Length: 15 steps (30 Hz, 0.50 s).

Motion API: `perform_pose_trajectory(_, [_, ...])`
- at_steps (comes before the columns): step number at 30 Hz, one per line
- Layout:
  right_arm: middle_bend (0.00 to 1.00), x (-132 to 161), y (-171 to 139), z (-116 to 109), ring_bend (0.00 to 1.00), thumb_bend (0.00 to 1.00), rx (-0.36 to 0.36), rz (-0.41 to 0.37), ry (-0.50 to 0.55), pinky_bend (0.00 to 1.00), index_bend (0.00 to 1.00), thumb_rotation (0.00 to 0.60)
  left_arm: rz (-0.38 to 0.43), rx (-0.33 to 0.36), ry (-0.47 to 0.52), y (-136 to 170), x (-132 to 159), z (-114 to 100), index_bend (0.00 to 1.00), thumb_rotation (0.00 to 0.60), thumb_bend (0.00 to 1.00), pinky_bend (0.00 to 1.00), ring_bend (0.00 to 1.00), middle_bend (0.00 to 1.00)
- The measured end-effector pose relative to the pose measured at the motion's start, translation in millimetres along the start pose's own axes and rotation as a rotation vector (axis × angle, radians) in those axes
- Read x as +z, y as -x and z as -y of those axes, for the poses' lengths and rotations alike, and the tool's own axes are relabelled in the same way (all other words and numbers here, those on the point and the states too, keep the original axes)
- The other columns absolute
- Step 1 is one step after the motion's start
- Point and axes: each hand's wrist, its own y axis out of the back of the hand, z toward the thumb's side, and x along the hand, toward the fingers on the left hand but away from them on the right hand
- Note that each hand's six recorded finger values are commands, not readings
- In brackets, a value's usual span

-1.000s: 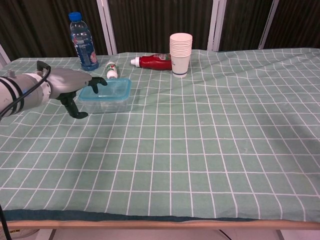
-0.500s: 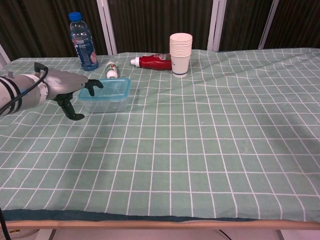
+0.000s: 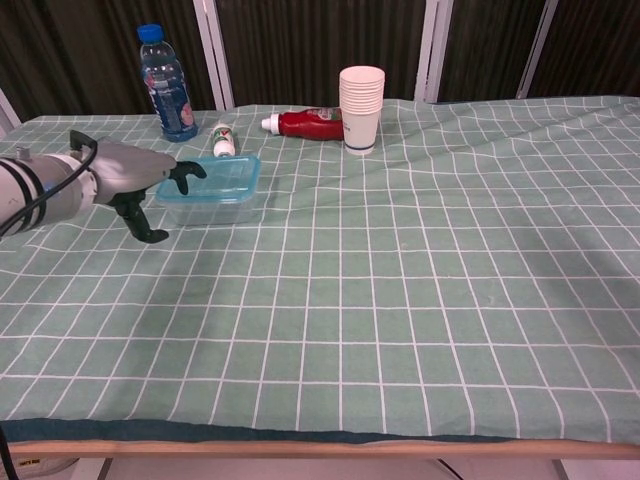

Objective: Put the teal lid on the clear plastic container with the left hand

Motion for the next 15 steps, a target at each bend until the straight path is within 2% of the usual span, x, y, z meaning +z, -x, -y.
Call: perform_pose_trajectory(15, [0.00, -0.2, 0.0, -0.4, 0.00, 0.12, -0.001, 0.000, 0.001, 0.00, 0.00, 0.600, 0.004, -0.024, -0.008, -3.3, 1.5, 9.2, 0.00, 0.600, 0.33, 1.00, 0.90, 0.22])
